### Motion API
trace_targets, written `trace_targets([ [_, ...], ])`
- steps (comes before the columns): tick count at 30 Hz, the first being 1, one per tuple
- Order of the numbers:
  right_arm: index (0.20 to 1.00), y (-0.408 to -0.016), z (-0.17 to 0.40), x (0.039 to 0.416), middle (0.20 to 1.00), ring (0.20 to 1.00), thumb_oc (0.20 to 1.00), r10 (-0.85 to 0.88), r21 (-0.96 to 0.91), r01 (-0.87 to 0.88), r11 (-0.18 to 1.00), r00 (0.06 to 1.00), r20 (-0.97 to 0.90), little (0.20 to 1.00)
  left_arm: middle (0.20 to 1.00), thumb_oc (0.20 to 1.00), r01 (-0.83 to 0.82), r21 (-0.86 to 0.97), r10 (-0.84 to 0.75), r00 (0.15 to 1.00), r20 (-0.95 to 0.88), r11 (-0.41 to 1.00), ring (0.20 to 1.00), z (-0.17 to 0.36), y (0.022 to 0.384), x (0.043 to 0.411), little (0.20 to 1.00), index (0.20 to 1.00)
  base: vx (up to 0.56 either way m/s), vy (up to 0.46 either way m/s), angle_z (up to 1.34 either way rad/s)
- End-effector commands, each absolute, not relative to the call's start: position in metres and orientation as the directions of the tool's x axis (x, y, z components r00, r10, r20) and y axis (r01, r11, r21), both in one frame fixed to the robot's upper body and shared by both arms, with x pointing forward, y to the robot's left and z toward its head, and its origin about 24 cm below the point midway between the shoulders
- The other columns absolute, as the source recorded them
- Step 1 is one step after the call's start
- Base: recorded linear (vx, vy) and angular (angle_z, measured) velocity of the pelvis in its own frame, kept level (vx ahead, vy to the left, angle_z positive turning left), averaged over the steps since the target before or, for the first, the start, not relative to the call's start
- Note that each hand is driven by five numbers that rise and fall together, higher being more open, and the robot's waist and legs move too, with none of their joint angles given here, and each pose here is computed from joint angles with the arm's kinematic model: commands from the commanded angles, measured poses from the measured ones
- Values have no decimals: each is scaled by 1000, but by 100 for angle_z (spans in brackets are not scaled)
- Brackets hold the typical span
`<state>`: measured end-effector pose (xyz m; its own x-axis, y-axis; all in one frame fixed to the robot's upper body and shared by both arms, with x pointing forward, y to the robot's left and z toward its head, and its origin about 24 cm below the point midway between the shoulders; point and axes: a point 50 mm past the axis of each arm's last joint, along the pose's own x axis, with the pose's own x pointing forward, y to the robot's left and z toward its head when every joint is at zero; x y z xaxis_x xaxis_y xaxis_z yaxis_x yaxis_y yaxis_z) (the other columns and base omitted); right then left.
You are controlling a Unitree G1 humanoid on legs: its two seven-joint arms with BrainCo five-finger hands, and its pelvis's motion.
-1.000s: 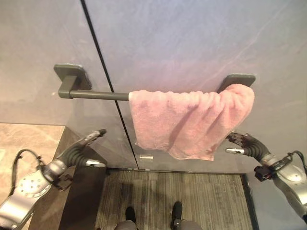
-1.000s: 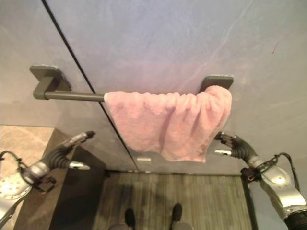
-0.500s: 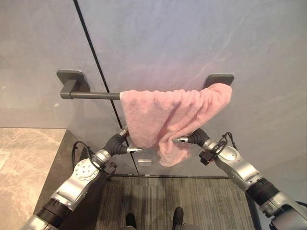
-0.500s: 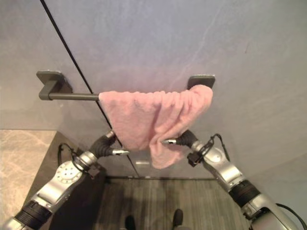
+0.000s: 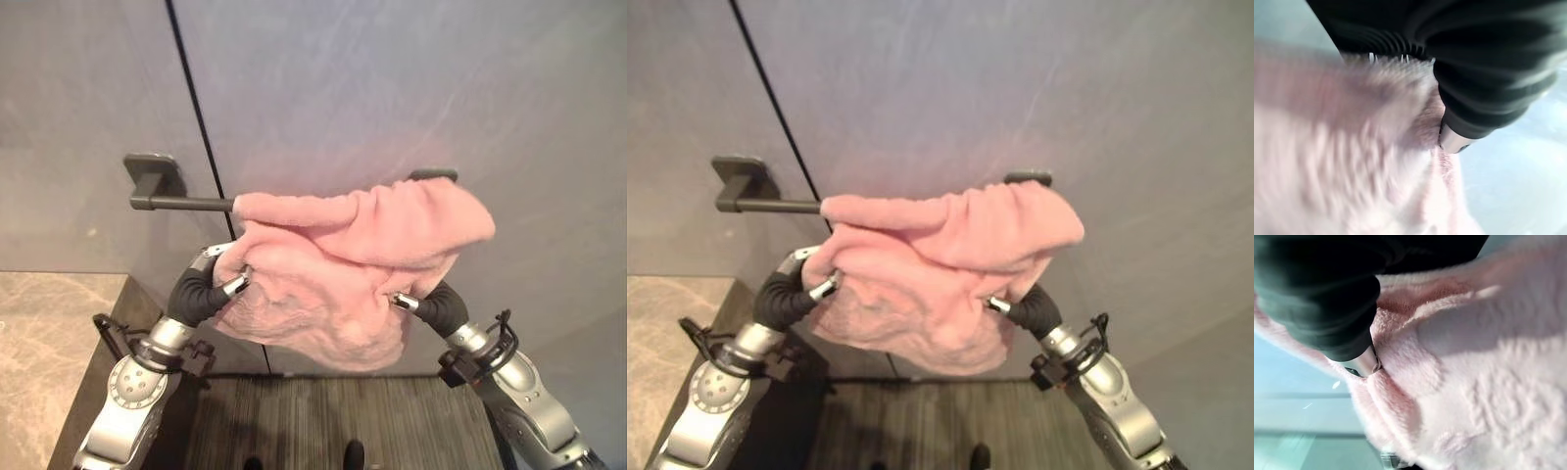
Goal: Put brush and paste in cup on sink, flatten towel.
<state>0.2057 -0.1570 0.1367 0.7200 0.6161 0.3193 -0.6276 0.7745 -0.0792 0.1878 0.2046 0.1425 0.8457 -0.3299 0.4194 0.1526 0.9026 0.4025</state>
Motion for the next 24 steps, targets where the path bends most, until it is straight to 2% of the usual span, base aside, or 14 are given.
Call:
trace_targets([
  [1, 200, -177, 153, 224, 200, 200, 200, 490, -64, -518, 853, 751, 443, 200, 200, 200, -59, 389, -134, 884, 448, 919, 200, 133, 232, 186, 200, 200, -39, -14, 9],
  [3, 200, -174, 145, 228, 200, 200, 200, 488, -55, -513, 856, 771, 409, 200, 200, 200, -54, 358, -94, 920, 382, 932, 200, 117, 235, 186, 200, 200, -56, -9, 11],
  [4, 200, -163, 118, 245, 200, 200, 200, 453, -13, -471, 882, 840, 298, 200, 200, 200, 7, 327, -76, 977, 199, 945, 200, 80, 235, 195, 200, 200, -59, -9, 18],
  [5, 200, -162, 118, 246, 200, 200, 200, 452, -13, -471, 882, 840, 301, 200, 200, 200, 5, 328, -75, 977, 201, 945, 200, 80, 235, 195, 200, 200, -81, -9, 26],
  [6, 200, -158, 120, 252, 200, 200, 200, 442, -75, -442, 894, 843, 307, 200, 200, 200, -8, 439, -119, 958, 261, 898, 200, 96, 234, 200, 200, 200, -22, -1, 25],
  [10, 200, -158, 120, 252, 200, 200, 200, 442, -75, -442, 894, 843, 307, 200, 200, 200, -8, 439, -119, 958, 261, 898, 200, 96, 234, 200, 200, 200, -6, 2, 18],
  [11, 200, -141, 157, 240, 200, 200, 200, 456, 35, -554, 832, 717, 527, 200, 200, 200, 33, 254, -138, 904, 405, 967, 200, 118, 217, 203, 200, 200, 0, 0, 0],
  [12, 200, -136, 139, 241, 200, 200, 200, 415, 122, -527, 841, 773, 480, 200, 200, 200, -17, 259, -68, 946, 317, 966, 200, 95, 222, 204, 200, 200, -5, -6, 4],
  [13, 200, -137, 135, 244, 200, 200, 200, 399, -14, -439, 898, 803, 442, 200, 200, 200, -46, 373, -81, 945, 318, 927, 200, 95, 224, 208, 200, 200, -4, -12, 4],
  [17, 200, -137, 135, 244, 200, 200, 200, 399, -14, -439, 898, 803, 442, 200, 200, 200, -46, 373, -81, 945, 318, 927, 200, 95, 224, 208, 200, 200, -3, 2, 8],
  [18, 200, -136, 135, 242, 200, 200, 200, 369, 12, -423, 906, 805, 464, 200, 200, 200, -26, 332, -99, 930, 355, 943, 200, 99, 213, 210, 200, 200, -4, 28, 6],
  [20, 200, -146, 105, 249, 200, 200, 200, 308, -68, -302, 951, 892, 331, 200, 200, 200, 9, 322, -74, 979, 190, 947, 200, 63, 217, 209, 200, 200, -7, 23, 4],
  [23, 200, -147, 84, 255, 200, 200, 200, 277, -70, -268, 961, 927, 252, 200, 200, 200, 58, 418, -103, 991, 84, 907, 200, 39, 215, 213, 200, 200, 0, 0, 0],
  [24, 376, -147, 78, 255, 376, 376, 376, 279, -71, -270, 960, 933, 226, 376, 200, 200, 93, 405, -113, 993, 26, 910, 200, 26, 213, 211, 200, 200, 2, 33, -2],
])
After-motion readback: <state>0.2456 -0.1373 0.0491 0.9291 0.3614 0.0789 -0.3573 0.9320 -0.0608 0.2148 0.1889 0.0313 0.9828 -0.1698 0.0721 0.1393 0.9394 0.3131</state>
